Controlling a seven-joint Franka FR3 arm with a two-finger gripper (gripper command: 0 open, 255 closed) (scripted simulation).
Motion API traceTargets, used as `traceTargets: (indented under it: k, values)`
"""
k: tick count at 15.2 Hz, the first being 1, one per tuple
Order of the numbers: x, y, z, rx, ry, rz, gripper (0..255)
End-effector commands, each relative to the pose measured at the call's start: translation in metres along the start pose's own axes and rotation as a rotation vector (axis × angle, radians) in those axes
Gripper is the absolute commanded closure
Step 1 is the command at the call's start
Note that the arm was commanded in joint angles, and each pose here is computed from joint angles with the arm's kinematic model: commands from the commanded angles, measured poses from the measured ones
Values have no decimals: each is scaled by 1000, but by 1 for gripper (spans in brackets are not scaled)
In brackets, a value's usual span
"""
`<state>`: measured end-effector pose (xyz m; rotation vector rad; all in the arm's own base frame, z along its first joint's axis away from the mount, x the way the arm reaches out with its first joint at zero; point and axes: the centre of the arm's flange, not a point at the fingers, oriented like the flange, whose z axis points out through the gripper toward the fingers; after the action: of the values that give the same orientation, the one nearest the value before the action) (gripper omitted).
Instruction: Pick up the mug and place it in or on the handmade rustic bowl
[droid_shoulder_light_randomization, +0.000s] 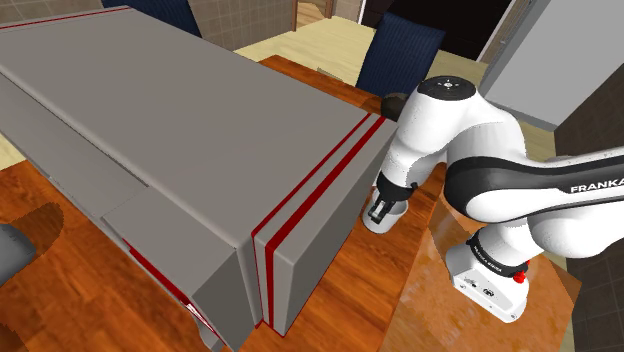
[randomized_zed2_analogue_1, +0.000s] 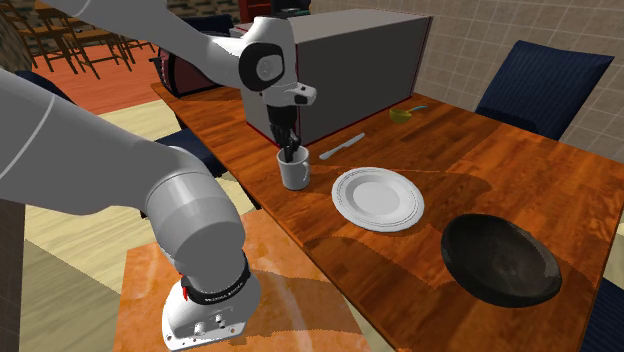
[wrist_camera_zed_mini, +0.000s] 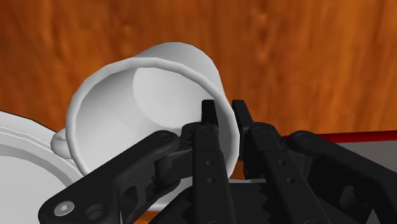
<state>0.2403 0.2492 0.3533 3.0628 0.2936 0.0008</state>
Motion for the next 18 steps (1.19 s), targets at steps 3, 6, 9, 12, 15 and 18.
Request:
traceTargets:
  k: [3, 6, 9, 12, 15, 18]
  values:
    - [0, 2, -16, -3, -8, 0, 255]
    - [0, 3, -31, -3, -8, 0, 255]
    - [-1, 4, -47, -3, -8, 0, 255]
    - [-1, 5, -63, -3, -8, 0, 255]
    - [-1, 6, -79, -3, -8, 0, 255]
    - [-1, 7, -95, -3, -8, 0, 255]
